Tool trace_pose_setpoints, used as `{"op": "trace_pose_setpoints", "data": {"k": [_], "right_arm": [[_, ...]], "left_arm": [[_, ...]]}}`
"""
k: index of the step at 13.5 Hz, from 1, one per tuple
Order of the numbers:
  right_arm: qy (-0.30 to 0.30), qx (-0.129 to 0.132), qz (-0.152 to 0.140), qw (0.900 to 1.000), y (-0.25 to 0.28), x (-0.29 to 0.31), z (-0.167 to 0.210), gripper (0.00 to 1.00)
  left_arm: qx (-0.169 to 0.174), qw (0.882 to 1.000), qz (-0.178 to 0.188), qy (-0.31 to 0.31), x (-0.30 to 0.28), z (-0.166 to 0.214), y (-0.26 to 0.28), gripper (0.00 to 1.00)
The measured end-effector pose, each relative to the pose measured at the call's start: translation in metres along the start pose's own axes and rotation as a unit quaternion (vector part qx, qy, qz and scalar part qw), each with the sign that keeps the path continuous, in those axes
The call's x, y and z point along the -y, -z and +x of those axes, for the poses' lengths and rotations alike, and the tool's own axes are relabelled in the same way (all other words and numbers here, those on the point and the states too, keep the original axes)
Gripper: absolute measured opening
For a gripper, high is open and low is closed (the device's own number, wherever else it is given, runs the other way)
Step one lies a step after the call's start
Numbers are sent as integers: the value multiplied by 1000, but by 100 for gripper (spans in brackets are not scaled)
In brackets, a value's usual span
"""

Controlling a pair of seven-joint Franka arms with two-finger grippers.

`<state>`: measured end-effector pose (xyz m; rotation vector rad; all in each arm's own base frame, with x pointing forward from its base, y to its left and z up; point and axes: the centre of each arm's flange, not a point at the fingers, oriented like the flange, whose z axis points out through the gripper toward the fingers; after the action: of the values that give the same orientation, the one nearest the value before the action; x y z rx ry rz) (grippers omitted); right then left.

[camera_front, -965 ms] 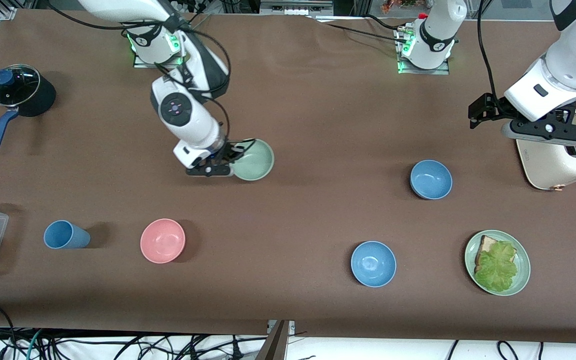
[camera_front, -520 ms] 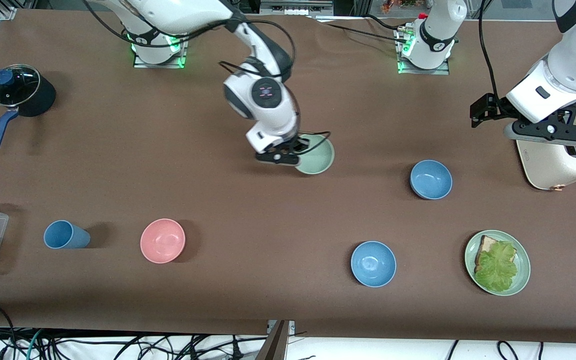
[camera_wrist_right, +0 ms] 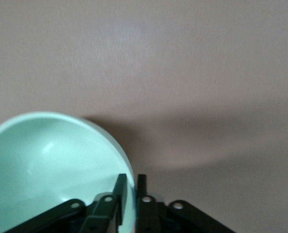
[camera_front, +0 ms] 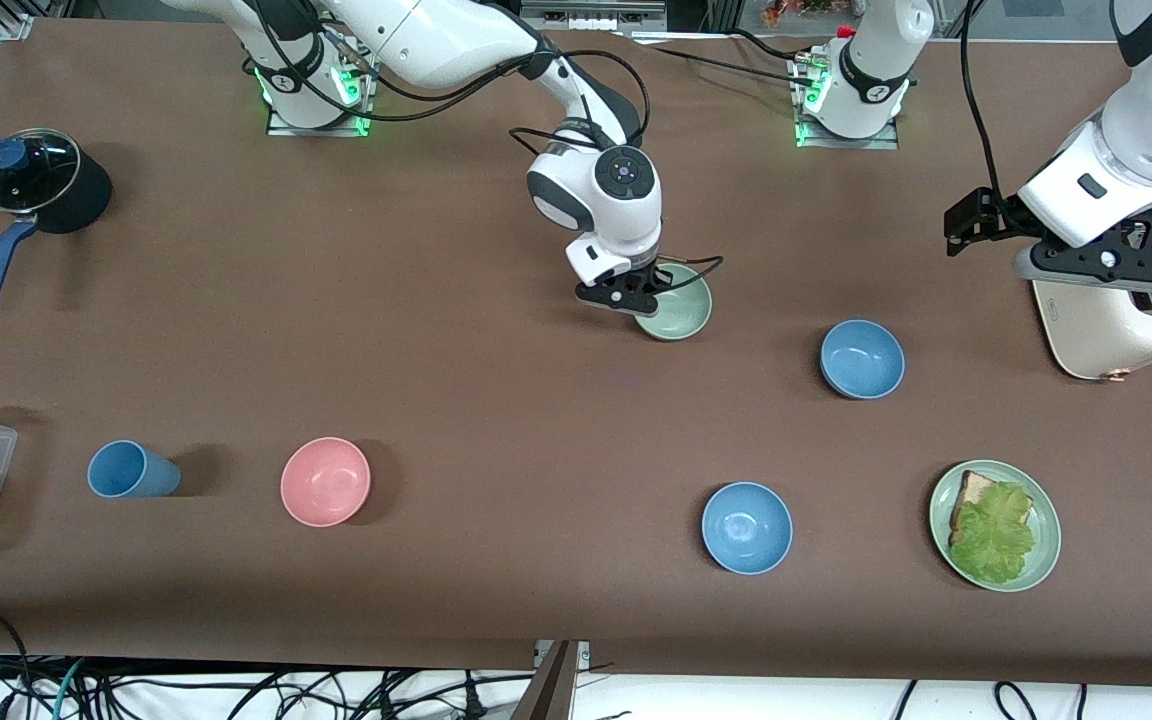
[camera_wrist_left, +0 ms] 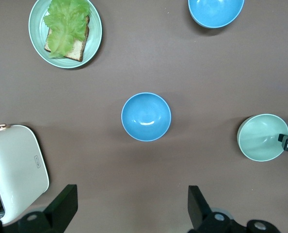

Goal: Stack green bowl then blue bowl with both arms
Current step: 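Drag the green bowl toward the light blue bowl, then release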

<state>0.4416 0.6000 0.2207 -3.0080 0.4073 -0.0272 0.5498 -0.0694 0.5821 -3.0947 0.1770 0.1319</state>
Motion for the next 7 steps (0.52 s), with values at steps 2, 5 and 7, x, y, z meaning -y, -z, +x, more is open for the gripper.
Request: {"op": "trace_pose_setpoints", "data": {"k": [2, 5, 7], "right_arm": [[-13, -13, -5, 1000, 17, -1, 25, 42], [-18, -18, -29, 999, 69, -16, 84, 74], [-5, -24, -33, 999, 118, -41, 132, 95]], "left_arm": [[0, 1000, 0, 0, 0, 0, 0, 100], [0, 1000, 0, 2, 2, 0, 0, 100], [1, 1000, 0, 4, 4, 0, -1, 100]]}}
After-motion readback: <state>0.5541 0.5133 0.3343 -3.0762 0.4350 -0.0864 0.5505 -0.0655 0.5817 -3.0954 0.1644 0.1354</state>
